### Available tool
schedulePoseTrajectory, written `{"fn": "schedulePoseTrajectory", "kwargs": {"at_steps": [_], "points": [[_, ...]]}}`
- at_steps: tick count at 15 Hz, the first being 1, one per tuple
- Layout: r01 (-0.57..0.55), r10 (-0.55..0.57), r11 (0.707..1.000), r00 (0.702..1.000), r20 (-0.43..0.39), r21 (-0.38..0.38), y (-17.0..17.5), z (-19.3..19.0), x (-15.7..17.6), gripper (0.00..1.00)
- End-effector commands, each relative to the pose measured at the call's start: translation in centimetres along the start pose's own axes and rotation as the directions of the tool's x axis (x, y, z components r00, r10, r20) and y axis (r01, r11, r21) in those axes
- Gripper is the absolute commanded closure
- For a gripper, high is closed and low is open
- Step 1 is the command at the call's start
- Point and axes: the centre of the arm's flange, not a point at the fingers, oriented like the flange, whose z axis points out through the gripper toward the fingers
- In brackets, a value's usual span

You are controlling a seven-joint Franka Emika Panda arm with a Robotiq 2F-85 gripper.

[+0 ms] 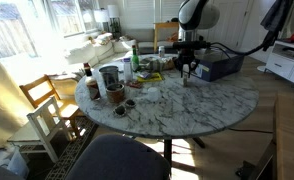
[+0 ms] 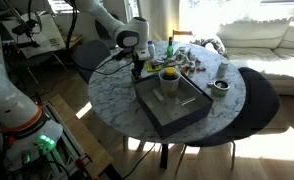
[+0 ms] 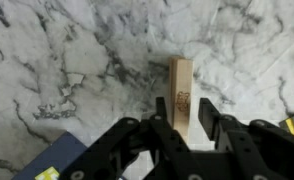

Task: Remove the wooden chip from on top of the small plastic cup and put it on top of the other wooden chip on the right

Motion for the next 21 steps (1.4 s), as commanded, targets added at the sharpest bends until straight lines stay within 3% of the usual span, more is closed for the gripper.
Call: {"fn": "schedulePoseTrajectory", "kwargs": {"at_steps": [1, 5, 12, 16, 21], "points": [[-0.009, 0.009, 1.0, 1.0, -0.001, 0.004, 0.0, 0.5, -0.4, 0.29], [0.02, -0.02, 1.0, 1.0, -0.003, 0.017, 0.0, 0.0, -0.6, 0.01], [0.275, -0.273, 0.959, 0.961, -0.041, 0.067, -0.1, -3.7, -4.7, 0.0], [0.457, -0.456, 0.887, 0.889, -0.035, 0.066, 1.5, -6.7, -8.4, 0.0], [0.678, -0.675, 0.735, 0.735, -0.06, 0.035, 5.0, -10.3, -10.7, 0.0]]}}
